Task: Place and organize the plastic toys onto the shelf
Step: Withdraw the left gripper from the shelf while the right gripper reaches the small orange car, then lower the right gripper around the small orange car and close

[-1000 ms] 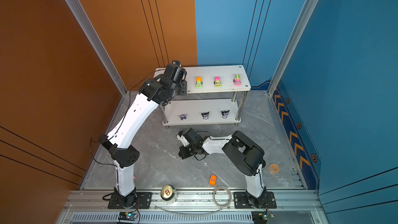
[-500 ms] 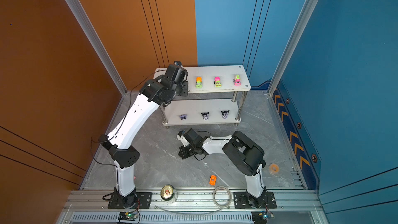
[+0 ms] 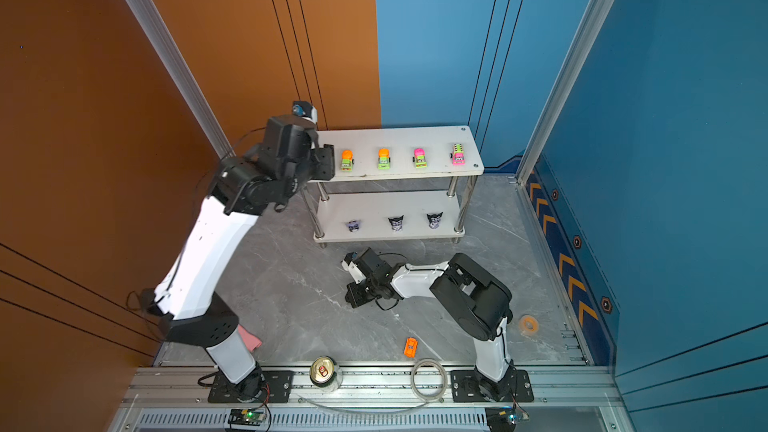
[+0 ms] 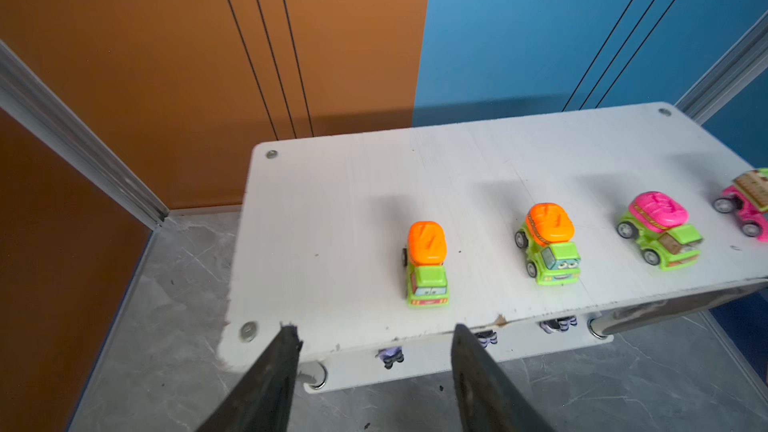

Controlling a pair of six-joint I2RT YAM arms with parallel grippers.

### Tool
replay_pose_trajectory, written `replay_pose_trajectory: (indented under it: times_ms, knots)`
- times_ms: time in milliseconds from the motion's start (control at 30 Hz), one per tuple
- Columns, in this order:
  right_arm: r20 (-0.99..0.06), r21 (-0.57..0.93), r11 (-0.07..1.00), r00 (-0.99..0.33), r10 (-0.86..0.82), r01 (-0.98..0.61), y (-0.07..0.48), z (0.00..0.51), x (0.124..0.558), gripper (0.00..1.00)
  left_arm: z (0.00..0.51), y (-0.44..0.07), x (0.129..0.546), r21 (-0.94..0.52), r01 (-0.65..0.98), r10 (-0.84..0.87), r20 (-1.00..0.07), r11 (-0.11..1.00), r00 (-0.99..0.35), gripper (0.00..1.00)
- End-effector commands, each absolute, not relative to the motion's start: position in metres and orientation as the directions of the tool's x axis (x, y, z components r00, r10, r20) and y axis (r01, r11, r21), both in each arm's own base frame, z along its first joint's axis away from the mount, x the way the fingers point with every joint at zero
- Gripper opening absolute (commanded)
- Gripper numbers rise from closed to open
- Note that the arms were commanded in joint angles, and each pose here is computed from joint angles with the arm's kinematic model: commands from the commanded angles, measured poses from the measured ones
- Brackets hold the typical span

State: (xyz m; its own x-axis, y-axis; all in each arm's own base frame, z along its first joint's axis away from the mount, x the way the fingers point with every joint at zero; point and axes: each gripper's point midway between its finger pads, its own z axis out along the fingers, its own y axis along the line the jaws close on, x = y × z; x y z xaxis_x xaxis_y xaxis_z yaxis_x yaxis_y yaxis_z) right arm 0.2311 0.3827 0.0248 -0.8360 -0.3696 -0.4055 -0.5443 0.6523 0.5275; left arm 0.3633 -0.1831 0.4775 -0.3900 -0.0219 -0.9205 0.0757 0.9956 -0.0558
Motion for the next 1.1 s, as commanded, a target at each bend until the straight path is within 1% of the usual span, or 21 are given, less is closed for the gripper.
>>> replay_pose_trajectory:
  times_ms: [0, 133, 233, 300, 367, 500, 567, 733, 867, 967, 1067]
  knots:
    - [-0.441, 0.446, 0.708, -0.823, -0.358, -0.547, 0.362, 0.029, 0.239, 0.10, 0.478, -0.167, 0.334, -0.026, 0.069, 0.002, -0.927, 0.997, -0.374, 0.59]
    - [-0.469, 0.379, 0.784, -0.832, -0.295, -0.492, 0.333, 0.046, 0.249, 0.16, 0.440, -0.175, 0.317, -0.022, 0.117, 0.029, -0.907, 0.993, -0.419, 0.58]
    - [-0.504, 0.243, 0.858, -0.815, -0.288, -0.453, 0.293, 0.061, 0.246, 0.19, 0.402, -0.185, 0.308, -0.058, 0.166, 0.025, -0.890, 0.984, -0.454, 0.57]
    - [-0.519, 0.144, 0.895, -0.802, -0.295, -0.423, 0.262, 0.073, 0.238, 0.23, 0.377, -0.190, 0.304, -0.093, 0.188, 0.008, -0.880, 0.978, -0.475, 0.57]
    - [-0.510, 0.051, 0.922, -0.804, -0.306, -0.384, 0.229, 0.083, 0.225, 0.29, 0.353, -0.196, 0.300, -0.135, 0.209, -0.016, -0.871, 0.969, -0.491, 0.57]
    - [-0.443, -0.030, 0.949, -0.847, -0.295, -0.315, 0.182, 0.087, 0.194, 0.45, 0.318, -0.209, 0.297, -0.187, 0.247, -0.032, -0.852, 0.951, -0.523, 0.57]
    - [-0.408, -0.027, 0.957, -0.871, -0.275, -0.290, 0.170, 0.083, 0.175, 0.52, 0.303, -0.218, 0.297, -0.209, 0.264, -0.034, -0.840, 0.942, -0.542, 0.57]
    - [-0.371, 0.049, 0.968, -0.904, -0.211, -0.245, 0.173, 0.073, 0.140, 0.58, 0.269, -0.239, 0.301, -0.257, 0.295, -0.037, -0.807, 0.920, -0.589, 0.58]
    - [-0.360, 0.063, 0.969, -0.911, -0.200, -0.238, 0.183, 0.063, 0.123, 0.65, 0.240, -0.254, 0.305, -0.282, 0.310, -0.022, -0.772, 0.908, -0.635, 0.58]
    - [-0.326, 0.122, 0.964, -0.927, -0.184, -0.235, 0.196, 0.051, 0.112, 0.66, 0.223, -0.261, 0.308, -0.286, 0.315, -0.001, -0.743, 0.905, -0.670, 0.60]
    - [-0.298, 0.141, 0.966, -0.939, -0.169, -0.218, 0.200, 0.040, 0.106, 0.66, 0.211, -0.266, 0.309, -0.285, 0.319, 0.017, -0.721, 0.904, -0.692, 0.61]
